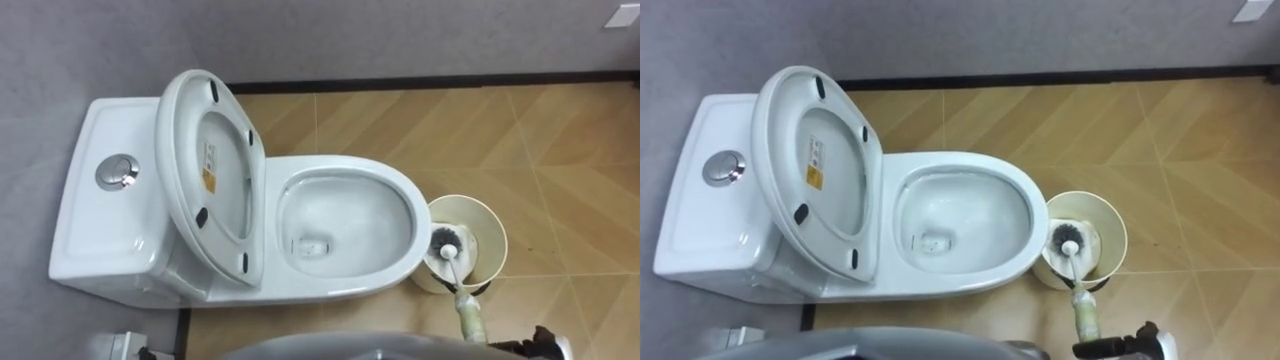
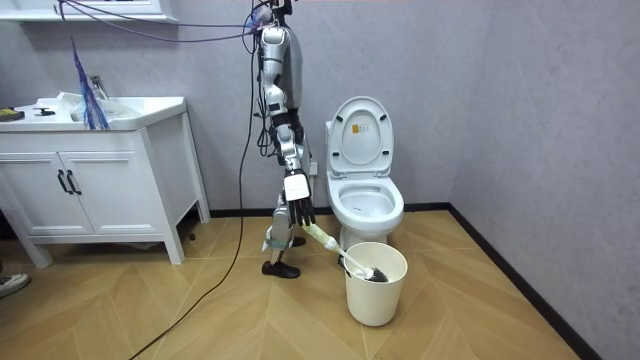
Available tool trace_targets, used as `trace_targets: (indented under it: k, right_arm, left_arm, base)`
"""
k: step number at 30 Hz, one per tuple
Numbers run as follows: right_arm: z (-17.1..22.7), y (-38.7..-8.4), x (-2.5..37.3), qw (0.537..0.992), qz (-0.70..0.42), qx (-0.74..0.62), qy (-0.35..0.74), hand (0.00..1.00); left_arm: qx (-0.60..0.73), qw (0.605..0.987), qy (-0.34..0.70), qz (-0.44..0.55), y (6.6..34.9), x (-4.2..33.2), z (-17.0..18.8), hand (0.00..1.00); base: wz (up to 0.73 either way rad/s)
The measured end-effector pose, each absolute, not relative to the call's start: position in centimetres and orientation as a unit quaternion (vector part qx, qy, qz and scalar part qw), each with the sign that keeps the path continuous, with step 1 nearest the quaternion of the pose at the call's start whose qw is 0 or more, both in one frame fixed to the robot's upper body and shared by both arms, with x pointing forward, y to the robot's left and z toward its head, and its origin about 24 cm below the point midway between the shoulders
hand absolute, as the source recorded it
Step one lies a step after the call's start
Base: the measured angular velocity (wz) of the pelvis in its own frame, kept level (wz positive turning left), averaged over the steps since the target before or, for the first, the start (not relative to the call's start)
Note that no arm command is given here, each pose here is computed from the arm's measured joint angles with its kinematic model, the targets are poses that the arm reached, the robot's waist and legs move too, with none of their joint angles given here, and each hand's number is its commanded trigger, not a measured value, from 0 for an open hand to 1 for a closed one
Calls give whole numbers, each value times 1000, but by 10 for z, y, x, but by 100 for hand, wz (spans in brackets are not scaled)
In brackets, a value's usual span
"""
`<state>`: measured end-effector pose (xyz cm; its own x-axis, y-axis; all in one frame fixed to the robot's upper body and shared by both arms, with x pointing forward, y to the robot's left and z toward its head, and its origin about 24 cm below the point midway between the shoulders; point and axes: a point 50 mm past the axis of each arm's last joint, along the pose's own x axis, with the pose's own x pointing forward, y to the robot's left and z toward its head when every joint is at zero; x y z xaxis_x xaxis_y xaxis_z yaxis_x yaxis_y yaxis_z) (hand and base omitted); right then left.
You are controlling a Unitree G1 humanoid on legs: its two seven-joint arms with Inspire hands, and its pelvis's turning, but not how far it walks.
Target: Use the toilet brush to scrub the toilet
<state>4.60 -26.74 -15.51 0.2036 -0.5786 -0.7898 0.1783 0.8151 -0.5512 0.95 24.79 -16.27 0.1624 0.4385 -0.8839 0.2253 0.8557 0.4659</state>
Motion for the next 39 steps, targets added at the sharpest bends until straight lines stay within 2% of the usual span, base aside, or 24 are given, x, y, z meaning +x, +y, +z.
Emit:
trace_targets:
  k: [8, 19, 30, 39]
  right_arm:
    - [-152, -268, 67, 770, -265, -179, 551, 0]
    - [-147, -263, 106, 786, -269, -174, 529, 0]
    - [-133, -260, 157, 811, -283, -138, 493, 0]
    - [-128, -264, 168, 813, -303, -72, 491, 0]
  left_arm:
    - [259, 737, 620, 75, 247, 23, -162, 0]
    - [225, 802, 540, 122, 244, 86, -155, 0]
    - [230, 863, 442, 82, 217, 170, -134, 0]
    - [202, 897, 386, 83, 201, 197, -119, 0]
  base:
    - [5]
    - [5]
    - [13]
    - [7]
